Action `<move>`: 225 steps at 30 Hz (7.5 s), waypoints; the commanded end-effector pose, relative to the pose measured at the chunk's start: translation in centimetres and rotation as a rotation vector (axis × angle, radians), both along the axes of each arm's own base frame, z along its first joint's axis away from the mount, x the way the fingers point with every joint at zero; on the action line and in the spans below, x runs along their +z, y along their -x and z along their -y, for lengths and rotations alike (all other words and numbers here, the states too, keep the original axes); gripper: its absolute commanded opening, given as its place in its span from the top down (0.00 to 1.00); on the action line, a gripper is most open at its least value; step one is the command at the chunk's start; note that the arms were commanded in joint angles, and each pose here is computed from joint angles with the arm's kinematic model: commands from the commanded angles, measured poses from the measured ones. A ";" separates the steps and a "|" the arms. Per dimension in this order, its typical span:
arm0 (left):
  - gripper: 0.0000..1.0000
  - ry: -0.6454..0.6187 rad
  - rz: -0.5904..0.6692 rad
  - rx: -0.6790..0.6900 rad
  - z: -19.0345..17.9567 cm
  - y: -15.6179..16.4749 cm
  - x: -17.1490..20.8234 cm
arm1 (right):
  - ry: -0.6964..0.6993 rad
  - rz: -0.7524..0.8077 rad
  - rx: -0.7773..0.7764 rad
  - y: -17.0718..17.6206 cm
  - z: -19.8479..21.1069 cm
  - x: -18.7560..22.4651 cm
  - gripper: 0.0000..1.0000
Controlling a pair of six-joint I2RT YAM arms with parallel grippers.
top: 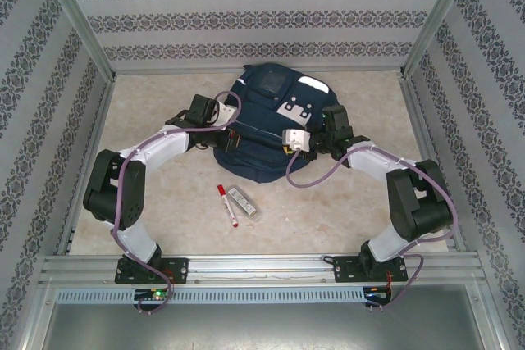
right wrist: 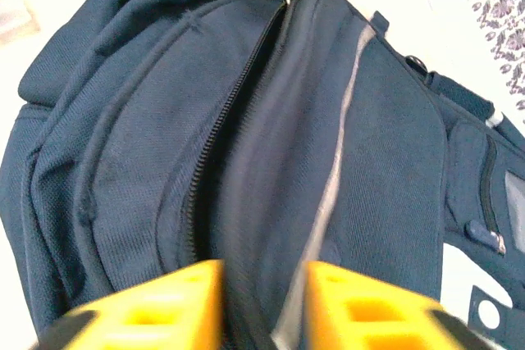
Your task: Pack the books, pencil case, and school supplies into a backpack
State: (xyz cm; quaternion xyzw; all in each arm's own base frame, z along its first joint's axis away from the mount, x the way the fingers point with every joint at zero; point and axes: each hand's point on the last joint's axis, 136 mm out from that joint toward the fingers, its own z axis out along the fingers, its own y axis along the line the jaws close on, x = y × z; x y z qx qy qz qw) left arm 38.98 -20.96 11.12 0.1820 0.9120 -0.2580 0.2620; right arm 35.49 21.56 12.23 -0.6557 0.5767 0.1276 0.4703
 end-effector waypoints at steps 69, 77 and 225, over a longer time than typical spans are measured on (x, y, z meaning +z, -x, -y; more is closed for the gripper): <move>1.00 0.003 0.072 0.230 -4.7 -3.1 1.5 | -0.077 -0.222 -0.021 1.8 0.7 3.2 1.00; 1.00 0.018 0.073 0.154 -3.3 -7.4 0.5 | -0.112 -0.153 0.046 2.6 0.6 3.9 1.00; 0.39 -0.139 -0.111 0.594 -12.6 14.7 1.7 | 0.257 -0.788 -0.775 15.5 -8.2 -3.8 0.02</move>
